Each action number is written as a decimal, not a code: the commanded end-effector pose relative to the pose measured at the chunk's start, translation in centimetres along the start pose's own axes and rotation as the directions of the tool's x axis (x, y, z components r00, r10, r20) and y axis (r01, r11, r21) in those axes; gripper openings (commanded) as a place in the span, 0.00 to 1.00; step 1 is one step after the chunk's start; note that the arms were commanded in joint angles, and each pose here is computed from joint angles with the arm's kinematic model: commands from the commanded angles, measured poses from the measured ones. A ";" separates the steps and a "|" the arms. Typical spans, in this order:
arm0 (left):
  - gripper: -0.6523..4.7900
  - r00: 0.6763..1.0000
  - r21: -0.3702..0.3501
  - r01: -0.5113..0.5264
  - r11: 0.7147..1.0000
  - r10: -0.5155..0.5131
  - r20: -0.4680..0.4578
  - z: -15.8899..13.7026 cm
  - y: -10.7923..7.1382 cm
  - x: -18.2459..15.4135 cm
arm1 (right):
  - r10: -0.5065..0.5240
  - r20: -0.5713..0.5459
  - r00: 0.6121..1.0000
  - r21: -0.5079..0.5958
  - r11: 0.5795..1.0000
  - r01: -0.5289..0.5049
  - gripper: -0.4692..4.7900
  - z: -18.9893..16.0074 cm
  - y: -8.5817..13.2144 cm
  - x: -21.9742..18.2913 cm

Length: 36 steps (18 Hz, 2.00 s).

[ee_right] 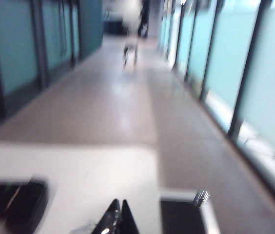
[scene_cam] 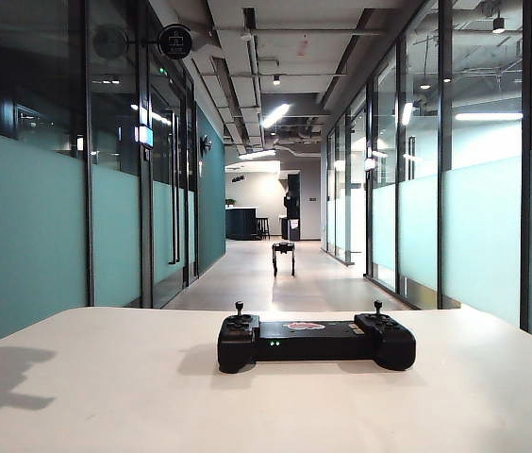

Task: Push the left joystick on the remote control sitting on the white table forward to make the robot dog walk in a straight line until it approaches the door.

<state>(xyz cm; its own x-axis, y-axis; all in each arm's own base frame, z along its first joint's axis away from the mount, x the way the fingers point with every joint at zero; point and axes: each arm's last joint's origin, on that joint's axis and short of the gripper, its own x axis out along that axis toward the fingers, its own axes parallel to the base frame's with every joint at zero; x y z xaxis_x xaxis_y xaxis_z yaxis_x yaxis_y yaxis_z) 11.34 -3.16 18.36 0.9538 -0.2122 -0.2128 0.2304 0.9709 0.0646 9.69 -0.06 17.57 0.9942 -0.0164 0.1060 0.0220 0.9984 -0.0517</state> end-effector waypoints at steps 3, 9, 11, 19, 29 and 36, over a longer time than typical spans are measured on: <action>0.11 1.000 -0.003 0.002 1.000 -0.002 0.005 0.1 0.0 0.0 | 0.035 -0.012 0.999 0.046 0.998 -0.034 0.08 -0.4 0.0 0.0; 0.11 1.000 -0.003 0.002 1.000 -0.002 0.005 0.1 0.0 0.0 | -0.004 -0.023 1.000 0.045 0.999 0.005 0.08 -0.5 -0.1 0.0; 0.11 1.000 -0.003 0.002 1.000 -0.002 0.005 0.1 0.0 0.0 | 0.001 -0.027 1.000 0.045 0.999 0.000 0.08 -0.5 -0.1 0.0; 0.11 0.997 -0.011 -0.038 0.999 0.038 0.069 0.6 0.2 -0.8 | 0.001 -0.029 1.000 0.045 0.999 0.000 0.08 -0.5 -0.1 0.0; 0.11 0.966 -0.072 -0.089 0.993 0.104 0.238 -1.4 1.9 -2.1 | 0.000 -0.032 0.999 0.045 0.999 0.001 0.08 -0.5 -0.1 0.0; 0.11 0.970 -0.063 -0.113 0.992 0.124 0.210 -2.3 1.7 -1.7 | 0.000 -0.036 0.999 0.045 0.999 0.001 0.08 -0.6 -0.1 0.0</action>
<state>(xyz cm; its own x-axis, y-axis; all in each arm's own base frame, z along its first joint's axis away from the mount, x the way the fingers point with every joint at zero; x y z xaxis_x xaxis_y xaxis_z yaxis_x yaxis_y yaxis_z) 9.72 -0.84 16.34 0.9947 -0.1021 -0.0093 0.1023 0.9944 0.0252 9.71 -0.15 17.19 0.9976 -0.0183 0.0669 0.0191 0.9997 -0.0121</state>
